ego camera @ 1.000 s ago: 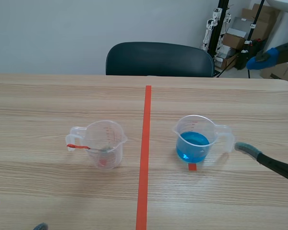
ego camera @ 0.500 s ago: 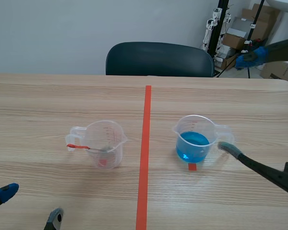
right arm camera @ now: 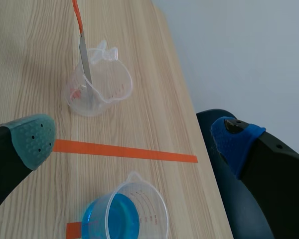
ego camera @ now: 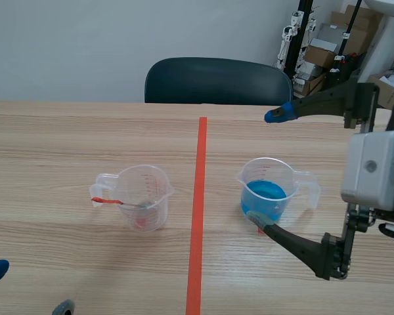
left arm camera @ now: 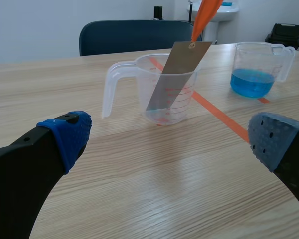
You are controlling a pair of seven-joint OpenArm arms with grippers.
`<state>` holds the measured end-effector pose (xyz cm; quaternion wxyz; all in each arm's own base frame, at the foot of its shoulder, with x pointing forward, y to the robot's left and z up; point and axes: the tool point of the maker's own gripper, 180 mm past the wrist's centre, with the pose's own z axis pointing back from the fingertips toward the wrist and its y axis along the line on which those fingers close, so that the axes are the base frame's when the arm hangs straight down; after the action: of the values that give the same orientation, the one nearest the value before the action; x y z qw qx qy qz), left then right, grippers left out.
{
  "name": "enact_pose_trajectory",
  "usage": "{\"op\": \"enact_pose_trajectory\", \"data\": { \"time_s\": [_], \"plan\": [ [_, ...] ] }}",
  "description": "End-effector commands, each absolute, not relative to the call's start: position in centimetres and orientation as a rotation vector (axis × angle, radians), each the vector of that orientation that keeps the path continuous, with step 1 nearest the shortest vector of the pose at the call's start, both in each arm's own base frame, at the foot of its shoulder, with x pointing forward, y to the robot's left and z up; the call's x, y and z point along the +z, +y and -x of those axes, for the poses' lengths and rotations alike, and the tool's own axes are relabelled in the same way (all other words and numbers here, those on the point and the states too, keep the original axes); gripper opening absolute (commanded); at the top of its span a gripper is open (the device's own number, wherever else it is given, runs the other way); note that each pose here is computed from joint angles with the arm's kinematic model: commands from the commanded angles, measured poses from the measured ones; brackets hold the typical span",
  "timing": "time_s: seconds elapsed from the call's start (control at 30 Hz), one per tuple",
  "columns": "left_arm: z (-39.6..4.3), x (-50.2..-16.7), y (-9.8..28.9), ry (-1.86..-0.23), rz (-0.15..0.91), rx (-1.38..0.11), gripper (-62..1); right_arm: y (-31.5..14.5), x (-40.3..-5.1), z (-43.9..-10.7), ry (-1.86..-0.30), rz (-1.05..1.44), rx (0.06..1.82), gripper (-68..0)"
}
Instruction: Do the redox reaction experiment. lift the metal plate out of the left beaker
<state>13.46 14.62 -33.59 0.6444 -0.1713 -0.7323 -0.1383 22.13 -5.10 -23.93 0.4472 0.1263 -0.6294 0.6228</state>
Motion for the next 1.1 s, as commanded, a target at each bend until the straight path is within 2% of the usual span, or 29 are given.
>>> {"op": "enact_pose_trajectory", "data": {
  "time_s": [0.0, 0.17, 0.4, 0.6, 1.07],
  "plan": [
    [-13.0, -33.3, 14.8, -1.686, 0.4, -0.318, 1.4, -4.9, -23.7, -22.9, -1.574, -0.3, 1.54, 0.4],
    [-11.7, -34.1, 14.7, -1.696, 0.371, -0.322, 1.4, -3.6, -25.3, -23.7, -1.547, -0.327, 1.533, 0.4],
    [-12.0, -35.5, 15.4, -1.684, 0.328, -0.294, 1.4, -1.7, -26.6, -25.1, -1.536, -0.366, 1.52, 0.4],
    [-12.2, -34.5, 15.5, -1.757, 0.316, -0.302, 1.4, 0.2, -27.6, -25.8, -1.531, -0.404, 1.529, 0.4],
    [-14.6, -34.7, 15.5, -1.76, 0.289, -0.326, 1.4, 5.2, -28.8, -26.2, -1.52, -0.481, 1.591, 0.4]
  ]
}}
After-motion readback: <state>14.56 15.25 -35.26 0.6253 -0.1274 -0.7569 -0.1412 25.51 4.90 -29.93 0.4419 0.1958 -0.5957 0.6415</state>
